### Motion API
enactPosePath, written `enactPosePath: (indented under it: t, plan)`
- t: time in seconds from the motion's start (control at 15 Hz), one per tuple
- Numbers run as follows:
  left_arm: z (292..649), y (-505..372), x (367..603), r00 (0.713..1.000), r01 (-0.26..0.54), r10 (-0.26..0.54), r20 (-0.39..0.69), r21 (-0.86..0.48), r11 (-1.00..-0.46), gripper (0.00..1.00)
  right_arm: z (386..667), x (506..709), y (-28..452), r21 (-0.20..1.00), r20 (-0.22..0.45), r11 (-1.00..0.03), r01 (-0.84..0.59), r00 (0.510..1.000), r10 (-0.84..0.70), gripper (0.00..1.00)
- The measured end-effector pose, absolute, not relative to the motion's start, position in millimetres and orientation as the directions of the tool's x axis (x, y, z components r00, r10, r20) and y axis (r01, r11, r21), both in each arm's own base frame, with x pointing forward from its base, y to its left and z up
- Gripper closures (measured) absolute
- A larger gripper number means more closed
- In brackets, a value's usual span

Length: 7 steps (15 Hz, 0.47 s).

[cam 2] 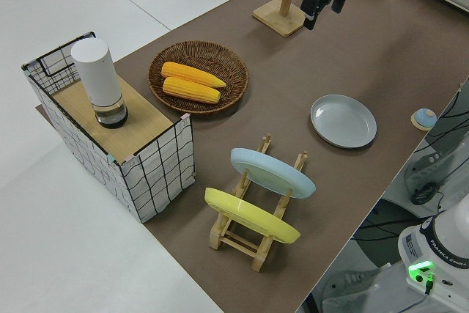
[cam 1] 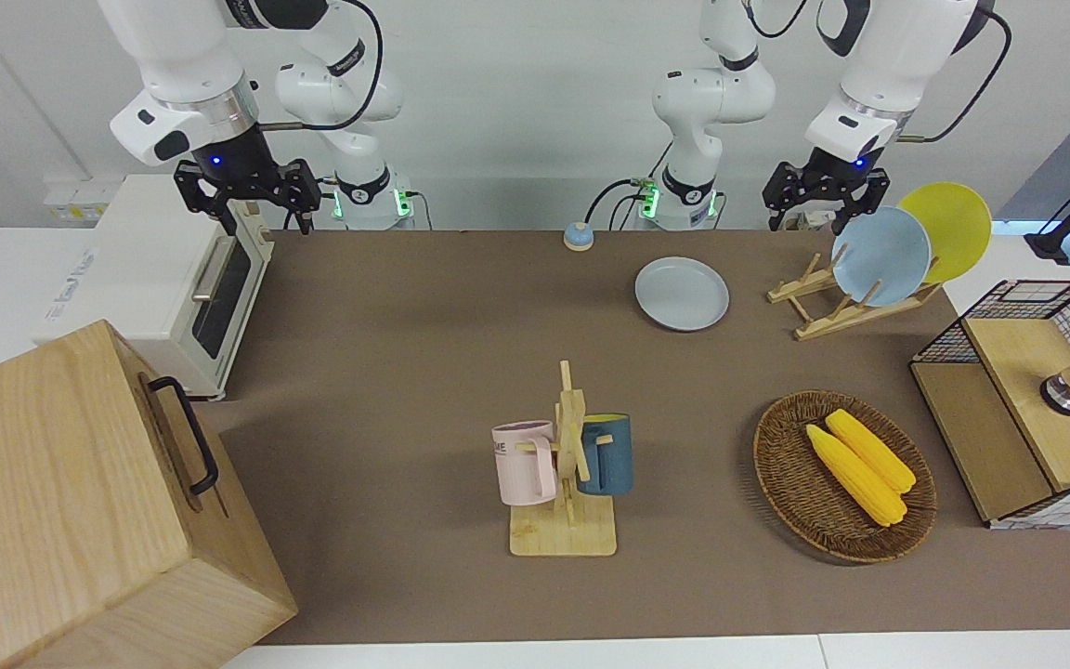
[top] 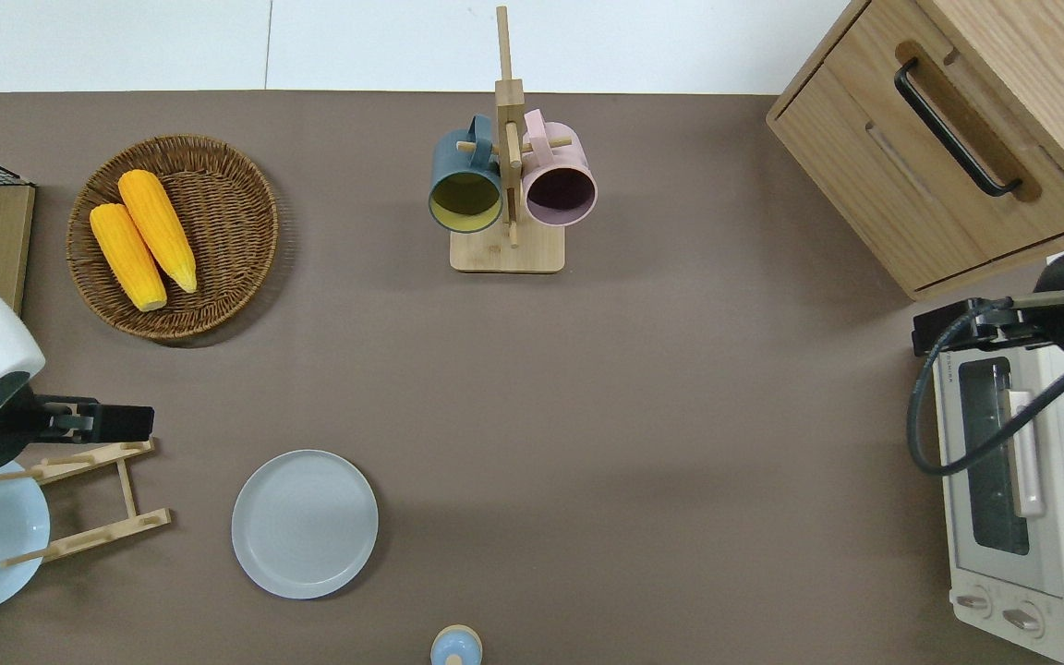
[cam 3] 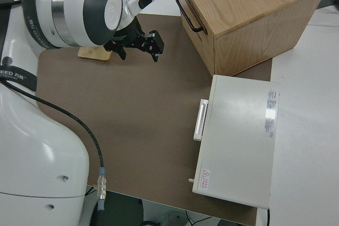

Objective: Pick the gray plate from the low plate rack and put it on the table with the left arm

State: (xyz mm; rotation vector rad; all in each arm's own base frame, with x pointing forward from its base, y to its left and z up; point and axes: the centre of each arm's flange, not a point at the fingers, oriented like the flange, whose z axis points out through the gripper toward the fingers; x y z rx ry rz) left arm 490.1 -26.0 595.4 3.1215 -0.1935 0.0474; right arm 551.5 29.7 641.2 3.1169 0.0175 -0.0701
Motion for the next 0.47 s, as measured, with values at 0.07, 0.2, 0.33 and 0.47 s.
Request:
enactPosePath:
  t: [0.07, 0.2, 0.33, 0.47]
  plan:
    - [593.4, -27.5, 491.3, 0.992, -0.127, -0.126, 0.028, 0.011, -0.992, 0.0, 641.2, 551.5, 29.7, 0.024, -0.045, -1.0, 0.012, 0.999, 0.011, 0.01]
    - [591.6, -29.3, 492.6, 0.991, -0.131, -0.13, 0.024, 0.011, -0.991, 0.0, 641.2, 551.5, 29.7, 0.024, -0.045, -1.0, 0.012, 0.999, 0.011, 0.01]
    - [592.2, -29.4, 492.7, 0.991, -0.131, -0.131, 0.026, 0.01, -0.991, 0.0, 641.2, 551.5, 29.7, 0.024, -0.045, -1.0, 0.012, 0.999, 0.011, 0.01]
    - [592.7, -29.4, 492.8, 0.991, -0.131, -0.131, 0.027, 0.01, -0.991, 0.0, 641.2, 551.5, 29.7, 0.024, -0.045, -1.0, 0.012, 0.999, 0.011, 0.01]
